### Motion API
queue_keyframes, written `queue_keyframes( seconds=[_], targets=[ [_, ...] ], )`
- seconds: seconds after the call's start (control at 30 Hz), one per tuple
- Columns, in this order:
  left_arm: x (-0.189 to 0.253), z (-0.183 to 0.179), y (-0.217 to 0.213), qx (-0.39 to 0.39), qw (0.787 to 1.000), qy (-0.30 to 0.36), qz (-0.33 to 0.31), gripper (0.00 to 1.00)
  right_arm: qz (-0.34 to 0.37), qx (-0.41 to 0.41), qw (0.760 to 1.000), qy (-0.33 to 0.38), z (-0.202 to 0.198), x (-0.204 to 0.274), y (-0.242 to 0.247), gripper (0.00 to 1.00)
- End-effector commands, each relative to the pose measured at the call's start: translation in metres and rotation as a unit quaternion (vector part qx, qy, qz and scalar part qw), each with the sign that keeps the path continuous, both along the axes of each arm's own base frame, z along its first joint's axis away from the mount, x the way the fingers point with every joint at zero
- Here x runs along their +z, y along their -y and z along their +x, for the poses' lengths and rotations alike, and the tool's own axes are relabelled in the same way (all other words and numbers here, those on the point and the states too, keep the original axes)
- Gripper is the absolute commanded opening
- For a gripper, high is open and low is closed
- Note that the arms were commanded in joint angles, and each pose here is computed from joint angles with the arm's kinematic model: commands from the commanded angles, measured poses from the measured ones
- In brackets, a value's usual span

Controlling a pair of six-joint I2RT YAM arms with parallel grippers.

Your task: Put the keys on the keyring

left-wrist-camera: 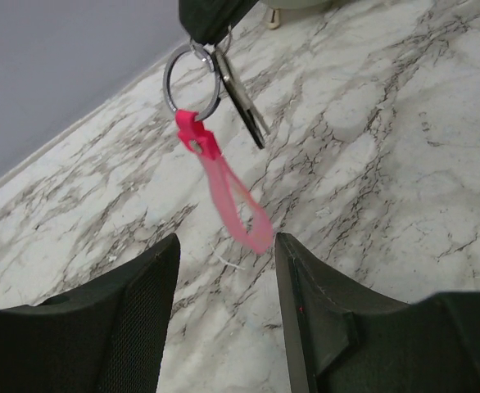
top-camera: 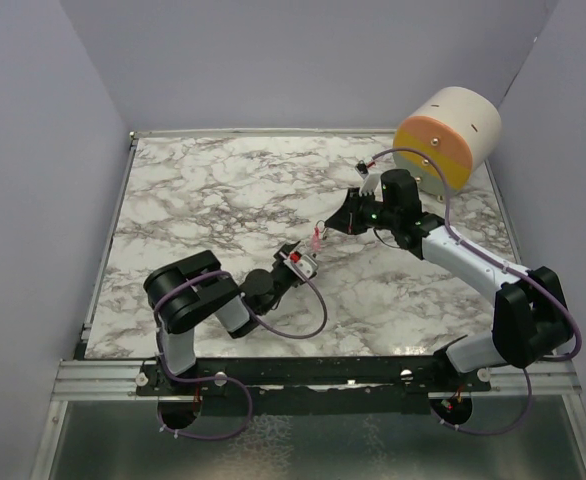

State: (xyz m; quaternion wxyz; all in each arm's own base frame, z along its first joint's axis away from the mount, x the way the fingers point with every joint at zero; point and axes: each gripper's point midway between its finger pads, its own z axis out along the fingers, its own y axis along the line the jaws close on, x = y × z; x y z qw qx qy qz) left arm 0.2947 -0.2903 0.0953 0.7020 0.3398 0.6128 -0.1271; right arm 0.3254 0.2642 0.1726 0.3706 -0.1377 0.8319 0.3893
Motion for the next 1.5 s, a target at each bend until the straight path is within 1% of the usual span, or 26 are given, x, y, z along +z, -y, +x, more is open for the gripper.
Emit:
queue_keyframes(
  seconds=[0.0, 0.13, 0.67, 0.93, 1.07, 1.27, 1.37, 1.4, 1.47],
  targets=[
    [0.061, 0.004, 0.012, 0.021, 0.992, 0.104, -0.063, 0.52, 0.018, 0.007, 1.000, 0.018, 0.000, 0.020, -0.003, 0.01],
    [0.062, 0.005, 0.019, 0.023, 0.992, 0.118, -0.050, 0.53, 0.019, 0.007, 1.000, 0.018, -0.001, 0.020, -0.002, 0.01],
    [0.081, 0.018, 0.032, 0.035, 0.986, 0.156, -0.045, 0.53, 0.022, 0.016, 0.999, 0.017, -0.009, 0.022, -0.002, 0.01],
    [0.084, 0.021, 0.031, 0.045, 0.984, 0.168, -0.034, 0.50, 0.018, 0.018, 1.000, 0.015, -0.012, 0.020, 0.000, 0.01],
    [0.086, 0.020, 0.031, 0.043, 0.983, 0.174, -0.030, 0.46, 0.016, 0.019, 1.000, 0.011, -0.013, 0.016, 0.000, 0.01],
    [0.090, 0.019, 0.031, 0.041, 0.982, 0.185, -0.022, 0.34, 0.013, 0.020, 1.000, 0.006, -0.014, 0.010, 0.001, 0.01],
    [0.092, 0.019, 0.032, 0.039, 0.981, 0.190, -0.022, 0.32, 0.012, 0.020, 1.000, 0.005, -0.014, 0.009, 0.001, 0.01],
    [0.093, 0.019, 0.032, 0.038, 0.980, 0.192, -0.022, 0.29, 0.012, 0.020, 1.000, 0.004, -0.014, 0.008, 0.001, 0.01],
    [0.094, 0.018, 0.033, 0.036, 0.980, 0.193, -0.020, 0.22, 0.010, 0.018, 1.000, 0.003, -0.014, 0.007, 0.001, 0.01]
  ],
)
